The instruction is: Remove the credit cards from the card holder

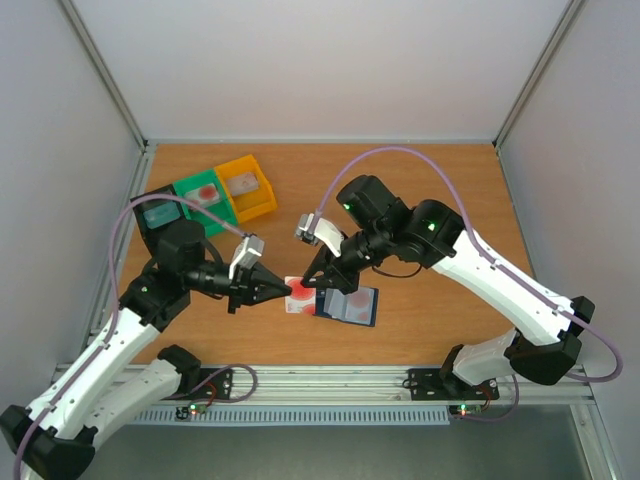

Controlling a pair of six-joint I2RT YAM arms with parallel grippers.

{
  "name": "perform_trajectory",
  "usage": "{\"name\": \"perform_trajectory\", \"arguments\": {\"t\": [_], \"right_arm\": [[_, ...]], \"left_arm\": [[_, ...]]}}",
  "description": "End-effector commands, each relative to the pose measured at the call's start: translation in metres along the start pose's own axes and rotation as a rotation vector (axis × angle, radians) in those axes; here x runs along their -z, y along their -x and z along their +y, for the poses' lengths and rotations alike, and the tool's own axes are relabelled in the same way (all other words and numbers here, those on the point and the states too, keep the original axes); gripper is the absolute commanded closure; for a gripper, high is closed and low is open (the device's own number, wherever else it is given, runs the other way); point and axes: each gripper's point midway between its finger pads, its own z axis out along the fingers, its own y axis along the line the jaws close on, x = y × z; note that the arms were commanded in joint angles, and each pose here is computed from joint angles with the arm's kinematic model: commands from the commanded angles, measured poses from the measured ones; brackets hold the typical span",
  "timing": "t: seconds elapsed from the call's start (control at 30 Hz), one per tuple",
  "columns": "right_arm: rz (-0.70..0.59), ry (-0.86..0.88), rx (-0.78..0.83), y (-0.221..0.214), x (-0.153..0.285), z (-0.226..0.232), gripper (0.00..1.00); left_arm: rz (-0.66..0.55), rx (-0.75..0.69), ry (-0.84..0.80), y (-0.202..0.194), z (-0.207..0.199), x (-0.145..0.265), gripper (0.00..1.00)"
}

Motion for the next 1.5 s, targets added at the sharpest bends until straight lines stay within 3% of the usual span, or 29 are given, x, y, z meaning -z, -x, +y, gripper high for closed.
{"name": "perform_trajectory", "arguments": {"t": [0.0, 0.07, 0.1, 0.17, 0.2, 0.27, 0.4, 0.57, 0.73, 0.8, 0.93, 1.1, 1.33, 1.47], "right_arm": [[-0.005, -0.069, -0.036, -0.003, 0.007, -0.005, 0.99], [-0.031, -0.131, -0.060, -0.001, 0.014, -0.012, 0.99], [-0.055, -0.177, -0.094, 0.003, 0.019, -0.018, 0.99], [-0.128, -0.293, -0.210, 0.013, 0.031, -0.043, 0.99], [-0.157, -0.330, -0.295, 0.015, 0.037, -0.055, 0.99], [-0.249, -0.438, -0.488, 0.017, 0.057, -0.091, 0.99], [-0.587, -0.558, -0.759, 0.033, 0.092, -0.135, 0.99], [-1.008, -0.567, -0.930, 0.059, 0.121, -0.153, 0.99], [-1.133, -0.534, -0.959, 0.075, 0.114, -0.147, 0.99], [-1.135, -0.531, -0.969, 0.078, 0.108, -0.146, 0.99], [-1.128, -0.505, -0.983, 0.082, 0.098, -0.144, 0.99], [-1.101, -0.467, -0.959, 0.089, 0.088, -0.134, 0.99], [-1.080, -0.471, -0.956, 0.078, 0.085, -0.129, 0.99], [-1.057, -0.434, -0.933, 0.084, 0.080, -0.124, 0.99]], "left_arm": [[-0.019, -0.050, -0.008, 0.014, -0.007, 0.001, 1.00], [-0.037, -0.033, 0.052, 0.019, 0.003, 0.002, 1.00], [-0.050, -0.022, 0.099, 0.021, 0.011, 0.002, 0.94], [-0.094, -0.018, 0.241, 0.030, 0.030, 0.009, 0.60], [-0.118, -0.032, 0.313, 0.035, 0.040, 0.014, 0.48], [-0.165, -0.130, 0.458, 0.051, 0.054, 0.027, 0.38], [-0.204, -0.499, 0.666, 0.090, 0.056, 0.053, 0.40], [-0.018, -0.895, 0.869, 0.093, 0.072, 0.055, 0.41], [0.149, -1.520, 0.900, 0.089, 0.073, 0.016, 0.29], [0.171, -1.671, 0.954, 0.102, 0.080, 0.006, 0.27], [0.201, -1.687, 1.052, 0.131, 0.097, 0.001, 0.27], [0.256, -1.653, 1.071, 0.135, 0.112, -0.002, 0.30], [0.280, -1.677, 1.124, 0.144, 0.120, 0.011, 0.46], [0.301, -1.635, 1.137, 0.149, 0.130, 0.017, 0.69]]}}
